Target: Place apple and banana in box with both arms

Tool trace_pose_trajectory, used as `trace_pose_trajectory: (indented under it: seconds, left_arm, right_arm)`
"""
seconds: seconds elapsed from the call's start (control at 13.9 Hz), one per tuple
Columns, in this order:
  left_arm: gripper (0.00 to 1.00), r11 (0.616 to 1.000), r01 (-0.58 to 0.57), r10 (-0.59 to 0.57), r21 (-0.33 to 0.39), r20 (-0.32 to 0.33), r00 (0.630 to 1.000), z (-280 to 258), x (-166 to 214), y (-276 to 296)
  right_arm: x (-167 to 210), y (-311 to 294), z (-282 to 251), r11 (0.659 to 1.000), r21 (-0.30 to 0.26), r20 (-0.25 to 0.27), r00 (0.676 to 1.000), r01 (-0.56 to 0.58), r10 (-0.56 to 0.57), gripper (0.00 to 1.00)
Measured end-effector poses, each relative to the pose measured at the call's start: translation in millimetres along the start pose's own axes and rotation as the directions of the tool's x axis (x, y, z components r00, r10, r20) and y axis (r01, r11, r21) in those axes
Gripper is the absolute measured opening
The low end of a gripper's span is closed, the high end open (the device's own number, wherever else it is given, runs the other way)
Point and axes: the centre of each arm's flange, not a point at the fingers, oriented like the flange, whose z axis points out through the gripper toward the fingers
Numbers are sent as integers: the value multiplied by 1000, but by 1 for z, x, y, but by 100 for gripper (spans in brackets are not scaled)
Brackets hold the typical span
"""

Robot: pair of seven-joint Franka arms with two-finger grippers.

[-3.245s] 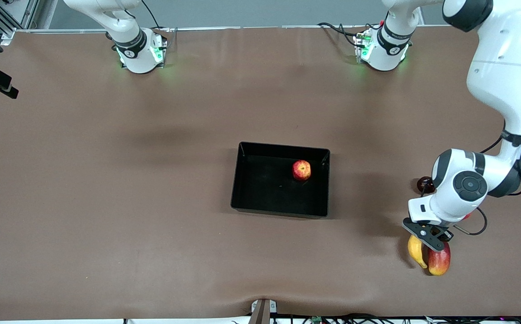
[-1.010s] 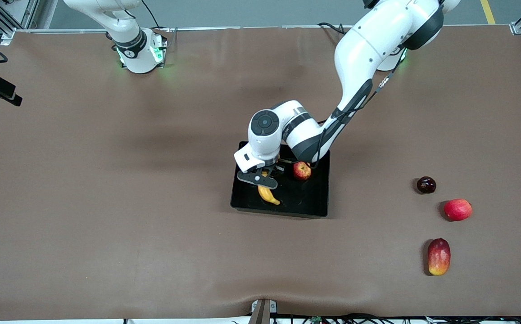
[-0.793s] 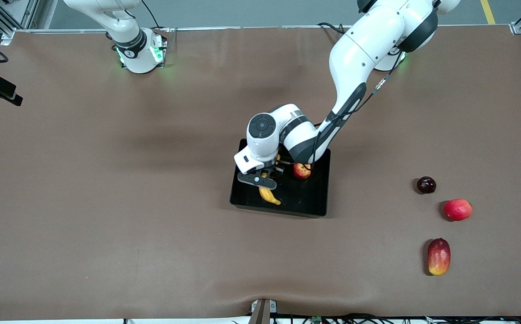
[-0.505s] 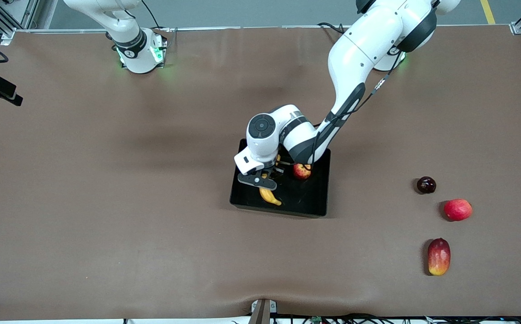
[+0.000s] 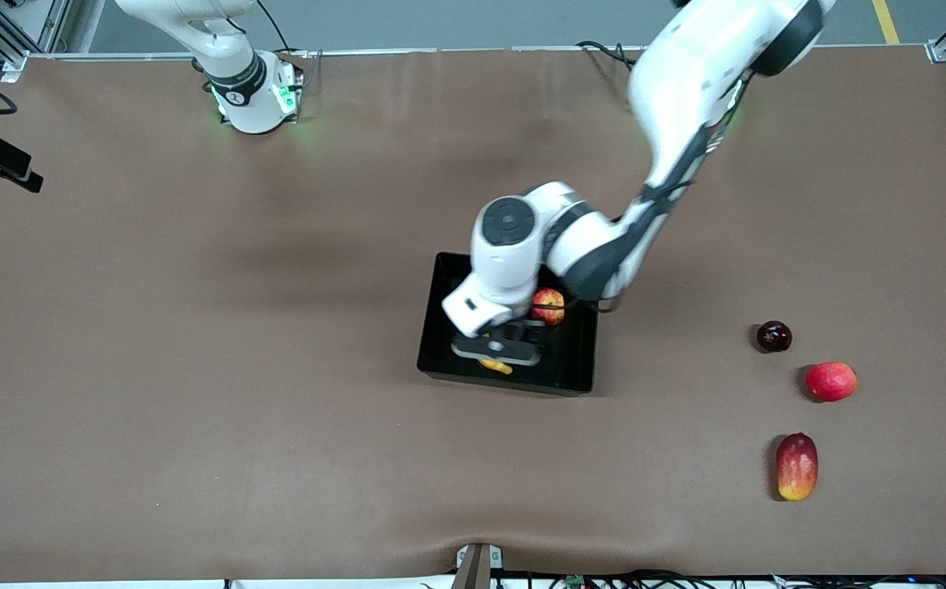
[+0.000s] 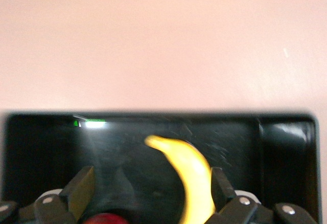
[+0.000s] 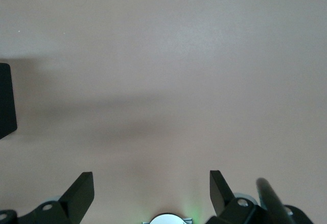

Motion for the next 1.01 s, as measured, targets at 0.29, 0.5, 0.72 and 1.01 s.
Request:
trace_pose_trajectory:
  seconds: [0.29,0.5,0.72,1.01]
  left_arm:
    - [100,986,154,-151,62,-48,987,-111,48,-108]
    - [100,967,241,-241,79,-2,970,-166,59,-188]
    - [100,963,240,-246,123,41,968,-204,58,-260]
    - [100,980,165,-180,115,126,976,-240,45,-321]
  right_arm:
    - [0,0,1,1000,0,2,1000,0,0,100]
    - [0,0,1,1000,0,4,1000,0,0,100]
    - [0,-1,2,1000,0,5,1000,2,-2,100]
    - [0,0,2,1000,0,6,1000,0,0,100]
